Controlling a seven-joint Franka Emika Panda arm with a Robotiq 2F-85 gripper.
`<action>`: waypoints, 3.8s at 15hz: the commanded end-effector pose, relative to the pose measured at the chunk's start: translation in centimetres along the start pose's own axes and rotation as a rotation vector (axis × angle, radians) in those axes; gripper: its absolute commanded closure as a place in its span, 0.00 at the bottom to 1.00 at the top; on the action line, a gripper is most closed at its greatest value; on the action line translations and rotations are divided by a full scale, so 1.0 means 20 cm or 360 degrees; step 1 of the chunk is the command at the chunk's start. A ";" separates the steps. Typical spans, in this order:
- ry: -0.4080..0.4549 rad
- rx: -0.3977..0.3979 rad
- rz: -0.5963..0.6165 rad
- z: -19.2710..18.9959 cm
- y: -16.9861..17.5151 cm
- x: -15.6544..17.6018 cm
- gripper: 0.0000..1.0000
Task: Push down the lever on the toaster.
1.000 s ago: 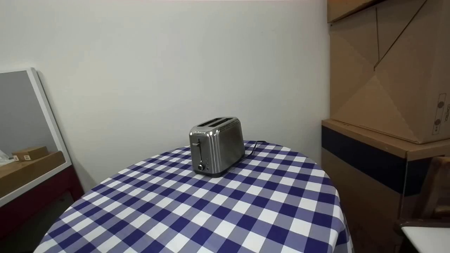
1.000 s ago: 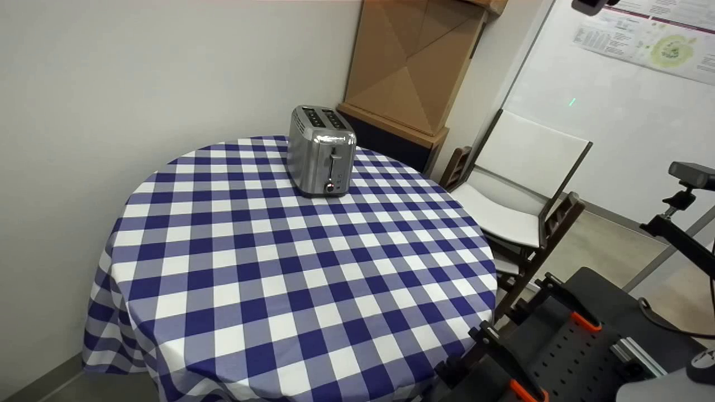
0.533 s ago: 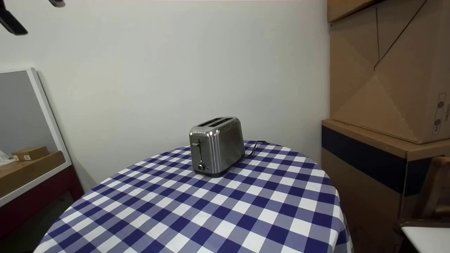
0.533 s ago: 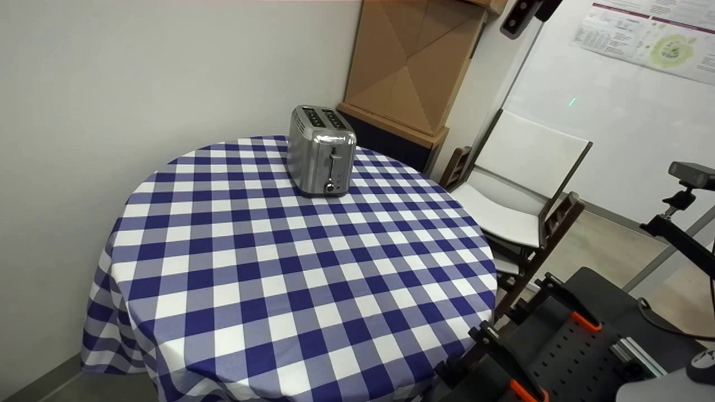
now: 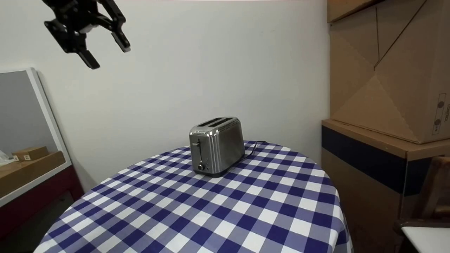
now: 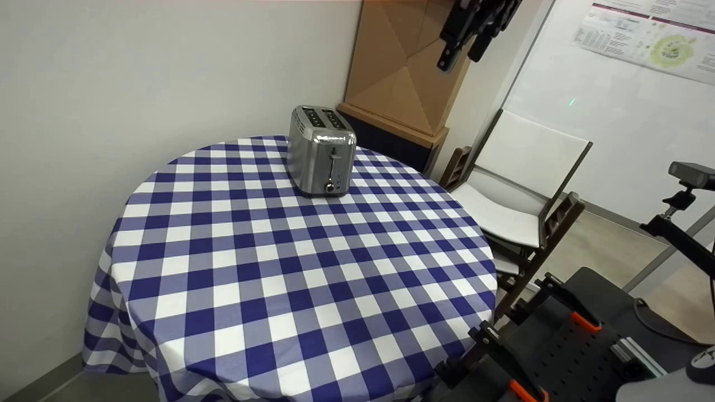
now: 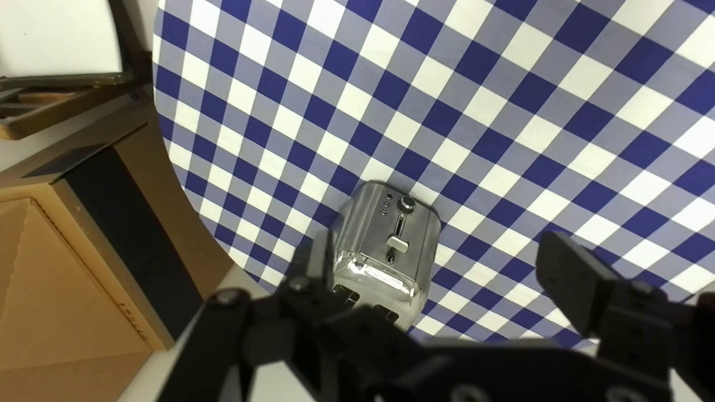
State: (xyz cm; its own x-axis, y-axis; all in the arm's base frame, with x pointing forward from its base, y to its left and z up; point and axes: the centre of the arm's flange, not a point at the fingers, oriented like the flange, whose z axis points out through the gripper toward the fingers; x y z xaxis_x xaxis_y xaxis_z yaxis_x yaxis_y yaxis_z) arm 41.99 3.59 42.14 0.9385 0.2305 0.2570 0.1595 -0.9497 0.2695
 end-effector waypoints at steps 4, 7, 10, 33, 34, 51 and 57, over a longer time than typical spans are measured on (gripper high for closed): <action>-0.0065 -0.0137 -0.0033 0.33 0.02 0.38 0.63; -0.0065 -0.0218 -0.0046 0.49 0.00 0.50 0.86; -0.0051 -0.0314 -0.0045 0.66 -0.03 0.61 1.00; -0.0065 -0.0462 -0.0186 1.71 -0.37 1.00 1.00; -0.0070 -0.0454 -0.0202 1.73 -0.39 0.98 1.00; -0.0157 -0.0380 -0.0205 2.06 -0.42 0.83 1.00; -0.0213 -0.0068 0.0022 1.58 -0.31 0.81 1.00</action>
State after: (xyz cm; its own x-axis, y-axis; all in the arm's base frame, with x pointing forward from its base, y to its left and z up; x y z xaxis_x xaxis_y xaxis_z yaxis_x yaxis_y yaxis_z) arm 68.50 6.79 9.49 0.9629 0.2310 0.1395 0.1511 -0.8898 0.4306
